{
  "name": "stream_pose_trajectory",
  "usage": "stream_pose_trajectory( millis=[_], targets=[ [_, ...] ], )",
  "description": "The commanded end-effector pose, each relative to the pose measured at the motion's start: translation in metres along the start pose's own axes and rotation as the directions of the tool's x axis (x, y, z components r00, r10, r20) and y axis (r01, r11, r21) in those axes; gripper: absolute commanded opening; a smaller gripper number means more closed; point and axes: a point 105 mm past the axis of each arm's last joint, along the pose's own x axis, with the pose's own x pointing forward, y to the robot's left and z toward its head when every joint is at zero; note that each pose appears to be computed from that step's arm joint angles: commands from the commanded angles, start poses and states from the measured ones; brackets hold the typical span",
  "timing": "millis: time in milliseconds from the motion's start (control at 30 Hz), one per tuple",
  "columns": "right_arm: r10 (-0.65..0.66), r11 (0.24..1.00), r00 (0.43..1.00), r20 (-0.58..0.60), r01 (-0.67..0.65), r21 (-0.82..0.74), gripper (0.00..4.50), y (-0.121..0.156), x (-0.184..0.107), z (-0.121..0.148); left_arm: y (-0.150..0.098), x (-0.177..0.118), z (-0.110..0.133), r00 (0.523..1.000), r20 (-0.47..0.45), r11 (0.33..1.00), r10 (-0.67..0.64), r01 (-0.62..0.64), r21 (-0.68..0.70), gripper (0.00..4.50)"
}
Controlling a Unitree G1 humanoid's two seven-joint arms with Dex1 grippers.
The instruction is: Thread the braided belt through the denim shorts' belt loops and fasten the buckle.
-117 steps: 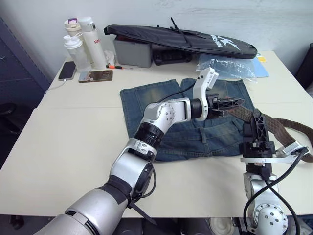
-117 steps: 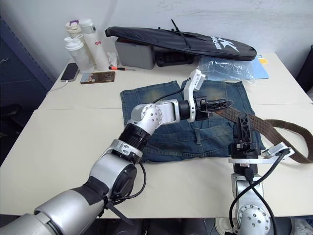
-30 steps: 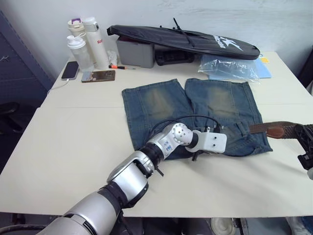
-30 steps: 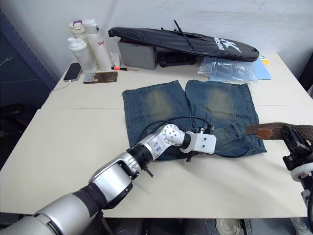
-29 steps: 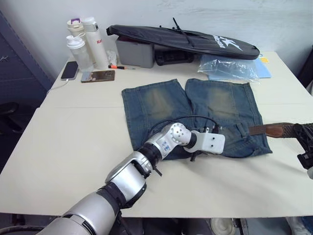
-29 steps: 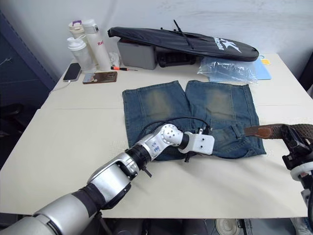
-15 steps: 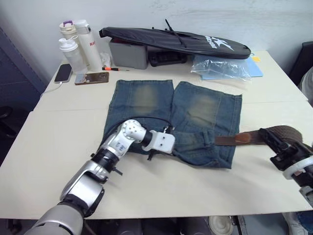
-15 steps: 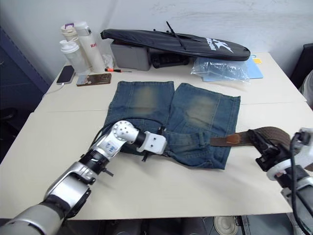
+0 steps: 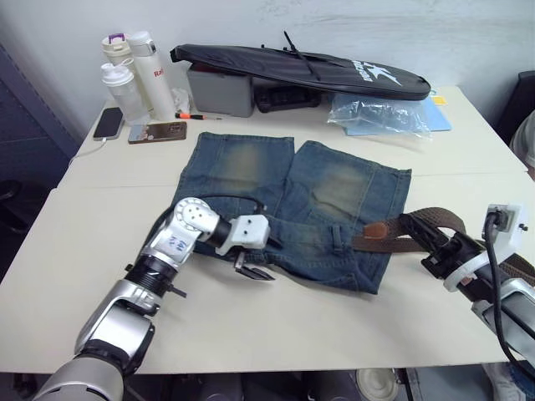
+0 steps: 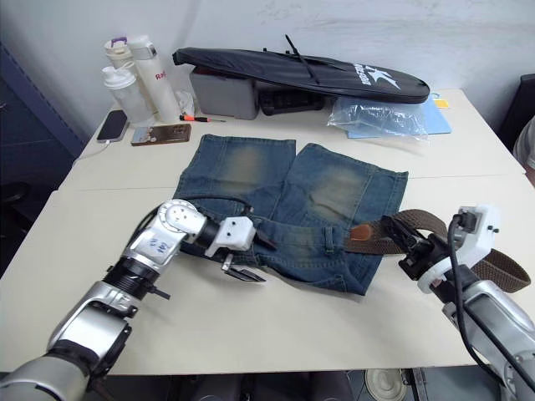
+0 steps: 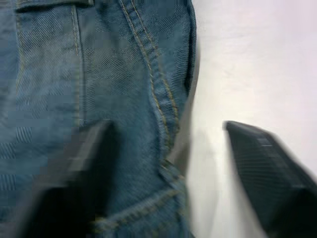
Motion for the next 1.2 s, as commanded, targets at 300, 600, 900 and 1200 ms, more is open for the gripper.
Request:
stream_pose_trajectory(
  millis=[300,600,900,1200],
  targets=[
    [0.06,0.996,0.996,-0.061,-0.063,-0.064,0.0,-0.015,0.028,-0.005,-0.005,-0.055,0.039,0.956,0.152,0.935,0.251,-0.199,-0.294,4.39],
    [0.055,0.997,0.993,-0.105,-0.061,-0.05,0.0,-0.033,0.04,-0.021,-0.013,-0.063,0.026,0.925,0.048,0.874,0.376,-0.337,-0.351,4.39],
    [0.089,0.996,0.994,-0.071,-0.089,0.003,0.0,-0.03,0.059,-0.025,-0.017,-0.065,0.018,0.917,-0.003,0.857,0.398,-0.373,-0.356,4.39],
    [0.034,0.998,0.984,-0.174,-0.023,0.065,0.0,-0.034,0.062,-0.061,-0.015,-0.064,0.017,0.906,-0.018,0.831,0.423,-0.396,-0.391,4.39]
  ],
)
